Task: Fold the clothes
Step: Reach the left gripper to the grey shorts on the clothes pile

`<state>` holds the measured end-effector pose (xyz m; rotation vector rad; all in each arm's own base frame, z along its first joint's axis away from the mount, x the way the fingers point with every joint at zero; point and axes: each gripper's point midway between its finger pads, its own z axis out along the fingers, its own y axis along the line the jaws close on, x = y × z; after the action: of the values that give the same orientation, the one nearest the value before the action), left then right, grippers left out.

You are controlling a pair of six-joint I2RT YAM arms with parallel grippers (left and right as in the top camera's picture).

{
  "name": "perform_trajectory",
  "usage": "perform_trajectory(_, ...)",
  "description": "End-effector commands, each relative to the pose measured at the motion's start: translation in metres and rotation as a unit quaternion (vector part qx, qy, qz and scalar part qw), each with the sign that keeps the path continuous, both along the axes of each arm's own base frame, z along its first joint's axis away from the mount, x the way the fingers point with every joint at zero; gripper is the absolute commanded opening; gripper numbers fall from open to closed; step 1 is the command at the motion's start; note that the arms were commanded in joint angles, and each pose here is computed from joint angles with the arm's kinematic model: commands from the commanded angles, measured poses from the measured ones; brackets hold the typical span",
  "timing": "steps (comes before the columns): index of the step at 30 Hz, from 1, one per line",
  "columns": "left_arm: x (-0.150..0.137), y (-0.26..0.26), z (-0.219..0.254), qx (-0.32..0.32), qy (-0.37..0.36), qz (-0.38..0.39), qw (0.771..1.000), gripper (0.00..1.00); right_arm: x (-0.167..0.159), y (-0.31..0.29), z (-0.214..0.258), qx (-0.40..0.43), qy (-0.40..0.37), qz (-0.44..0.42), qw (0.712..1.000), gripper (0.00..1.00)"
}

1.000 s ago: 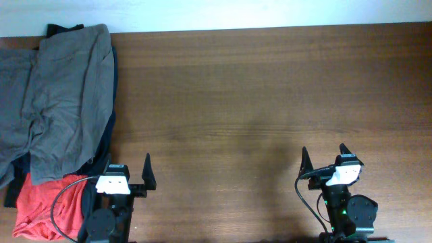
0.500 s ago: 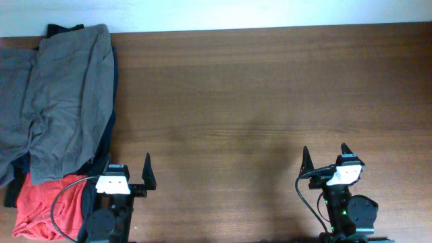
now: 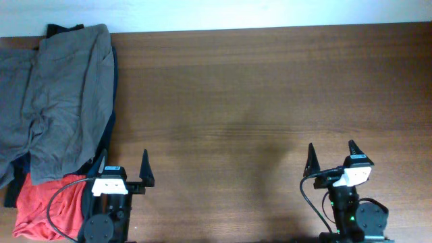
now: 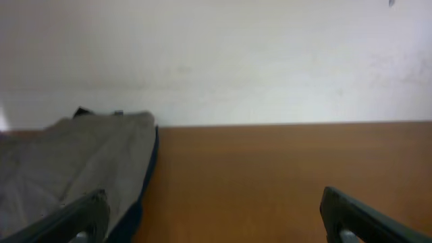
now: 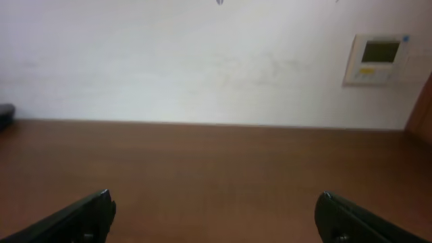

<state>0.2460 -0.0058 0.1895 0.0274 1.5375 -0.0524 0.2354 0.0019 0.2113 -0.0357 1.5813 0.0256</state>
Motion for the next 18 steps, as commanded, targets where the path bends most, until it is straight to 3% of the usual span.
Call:
perform_trajectory(1, -0.002, -0.001, 0.03, 0.008, 0.01, 0.0, 1.0, 0.99, -0.004, 0.003, 0.025, -0.006, 0.012, 0.008, 1.0, 0.99)
perform_trajectory(5, 0.008, 0.0, 0.046, 0.018, 0.054, 0.0, 0.998, 0.99, 0.004, 0.004, 0.043, -0.004, 0.044, 0.012, 0.999, 0.99)
perform_trajectory(13, 0.071, 0.002, 0.092, 0.018, 0.188, -0.004, 0.982, 0.99, 0.049, 0.016, 0.072, 0.016, 0.188, 0.054, 0.98, 0.99)
perform_trajectory(18, 0.128, -0.003, 0.102, 0.006, 0.334, -0.026, 0.942, 0.99, 0.09, 0.023, 0.079, 0.044, 0.329, 0.081, 0.94, 0.99)
